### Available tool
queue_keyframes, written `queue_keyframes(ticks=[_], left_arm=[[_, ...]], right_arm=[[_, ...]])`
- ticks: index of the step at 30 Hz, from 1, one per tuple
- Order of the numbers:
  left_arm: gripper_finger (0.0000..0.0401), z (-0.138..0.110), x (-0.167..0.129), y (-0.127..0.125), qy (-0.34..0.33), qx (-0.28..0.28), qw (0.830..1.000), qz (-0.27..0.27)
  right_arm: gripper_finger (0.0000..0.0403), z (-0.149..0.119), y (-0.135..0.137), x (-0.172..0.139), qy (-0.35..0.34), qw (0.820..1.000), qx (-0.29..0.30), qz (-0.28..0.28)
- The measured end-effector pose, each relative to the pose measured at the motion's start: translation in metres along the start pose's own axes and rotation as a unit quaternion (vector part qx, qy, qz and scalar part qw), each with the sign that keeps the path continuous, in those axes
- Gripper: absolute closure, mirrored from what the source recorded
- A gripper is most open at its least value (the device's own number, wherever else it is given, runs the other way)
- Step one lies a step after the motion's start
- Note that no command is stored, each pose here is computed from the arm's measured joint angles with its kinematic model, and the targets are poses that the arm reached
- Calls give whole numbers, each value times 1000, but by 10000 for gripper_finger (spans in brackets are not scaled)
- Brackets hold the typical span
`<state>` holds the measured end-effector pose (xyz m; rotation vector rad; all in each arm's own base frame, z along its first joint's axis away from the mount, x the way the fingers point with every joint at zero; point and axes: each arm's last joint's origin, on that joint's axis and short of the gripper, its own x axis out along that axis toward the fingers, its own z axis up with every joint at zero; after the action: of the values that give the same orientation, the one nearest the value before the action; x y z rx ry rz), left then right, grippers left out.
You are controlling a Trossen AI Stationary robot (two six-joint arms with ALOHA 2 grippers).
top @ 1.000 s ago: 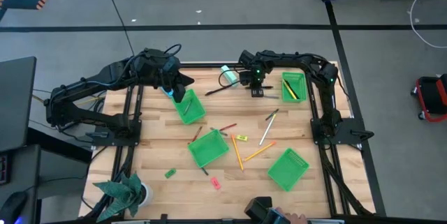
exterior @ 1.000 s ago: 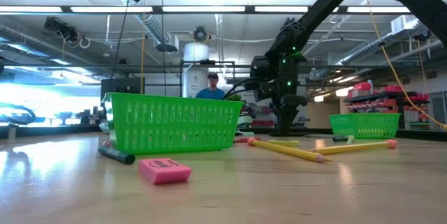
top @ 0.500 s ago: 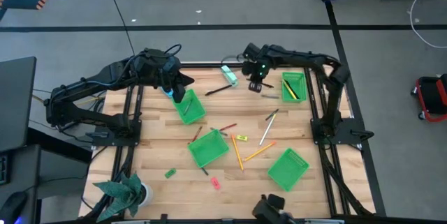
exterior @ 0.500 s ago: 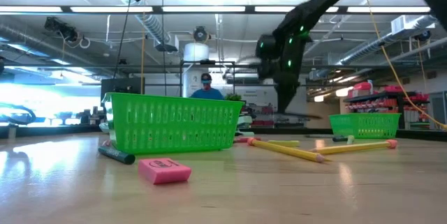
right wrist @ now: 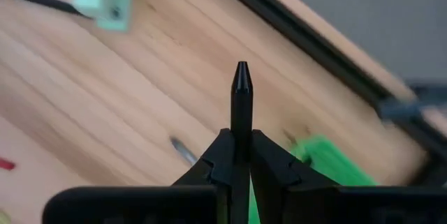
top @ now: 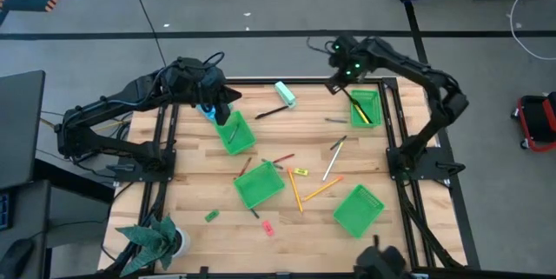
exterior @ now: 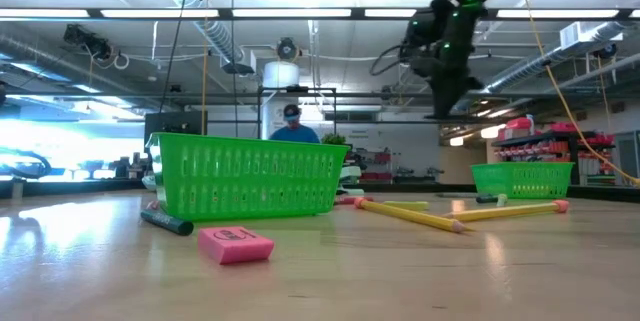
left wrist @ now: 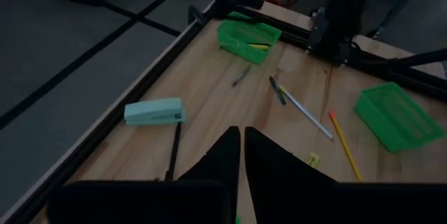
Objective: Sort crayons/erasers/pens/pencils in bins
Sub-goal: Put the right black pen into the top right green bin
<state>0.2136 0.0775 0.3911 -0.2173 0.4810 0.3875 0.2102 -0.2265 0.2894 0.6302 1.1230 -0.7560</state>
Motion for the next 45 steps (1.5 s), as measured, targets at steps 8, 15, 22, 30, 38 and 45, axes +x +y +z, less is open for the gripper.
queue_keyframes(ticks=[8, 15, 22, 30, 38, 45], left_arm=[[380, 0, 0, 0, 0, -2, 1000, 0], [371, 0, 0, 0, 1, -4, 1000, 0], [376, 0, 0, 1, -2, -4, 1000, 26], [380, -1, 0, 1, 1, -19, 999, 28], [373, -1, 0, 1, 1, -40, 999, 27], [380, -1, 0, 1, 1, -43, 999, 27]], right_arm=[[366, -12, -31, -17, 21, 997, 70, -35], [366, -23, -54, 2, 58, 991, 111, -48], [366, -41, -62, 44, 52, 991, 114, -50], [366, -61, -66, 72, 65, 991, 102, -51], [365, -75, -69, 84, 84, 989, 113, -52], [326, -71, -69, 82, 76, 990, 113, -46]])
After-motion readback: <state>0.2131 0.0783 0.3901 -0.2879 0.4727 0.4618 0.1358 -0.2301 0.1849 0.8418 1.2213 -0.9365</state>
